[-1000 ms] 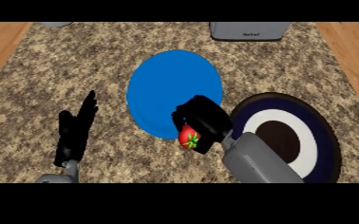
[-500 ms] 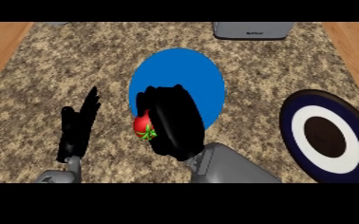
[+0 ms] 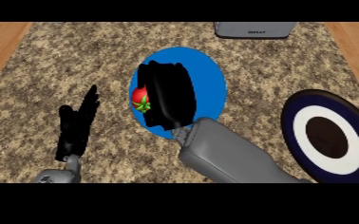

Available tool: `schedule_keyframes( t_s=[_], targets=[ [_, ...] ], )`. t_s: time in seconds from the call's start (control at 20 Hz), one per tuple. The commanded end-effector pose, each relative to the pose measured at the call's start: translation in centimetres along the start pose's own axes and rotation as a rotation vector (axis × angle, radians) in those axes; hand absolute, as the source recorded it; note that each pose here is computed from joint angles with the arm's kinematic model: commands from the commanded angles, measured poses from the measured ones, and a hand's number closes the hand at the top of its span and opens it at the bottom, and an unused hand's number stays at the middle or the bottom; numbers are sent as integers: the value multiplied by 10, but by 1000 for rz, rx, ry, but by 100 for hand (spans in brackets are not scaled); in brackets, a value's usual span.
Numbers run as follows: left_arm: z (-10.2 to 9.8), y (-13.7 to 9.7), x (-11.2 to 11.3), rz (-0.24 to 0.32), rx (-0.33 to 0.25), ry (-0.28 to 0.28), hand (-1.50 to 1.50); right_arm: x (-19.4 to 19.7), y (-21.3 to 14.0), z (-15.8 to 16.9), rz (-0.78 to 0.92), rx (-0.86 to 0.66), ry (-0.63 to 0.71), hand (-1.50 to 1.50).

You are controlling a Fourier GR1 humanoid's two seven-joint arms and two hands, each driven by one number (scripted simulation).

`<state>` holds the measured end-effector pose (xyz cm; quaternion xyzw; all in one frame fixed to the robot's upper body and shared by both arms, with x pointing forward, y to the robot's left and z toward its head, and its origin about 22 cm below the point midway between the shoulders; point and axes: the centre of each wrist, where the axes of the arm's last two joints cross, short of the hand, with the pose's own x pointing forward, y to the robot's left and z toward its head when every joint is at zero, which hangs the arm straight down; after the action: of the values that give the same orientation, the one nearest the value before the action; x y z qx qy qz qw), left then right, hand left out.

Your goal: Pick the tomato from the plate and place it in the plate

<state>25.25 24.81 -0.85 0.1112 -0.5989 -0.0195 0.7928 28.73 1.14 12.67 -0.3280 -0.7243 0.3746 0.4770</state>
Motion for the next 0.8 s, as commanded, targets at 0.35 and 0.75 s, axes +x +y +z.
schedule_keyframes(
  t_s=[0.35,0.75],
  targets=[
    [7,3,3,-2,-29,5,0,-55,25,-47,68,151,117,150],
    [1,5,-9,-20,11,9,0,-94,41,-50,104,510,175,150]
  ],
)
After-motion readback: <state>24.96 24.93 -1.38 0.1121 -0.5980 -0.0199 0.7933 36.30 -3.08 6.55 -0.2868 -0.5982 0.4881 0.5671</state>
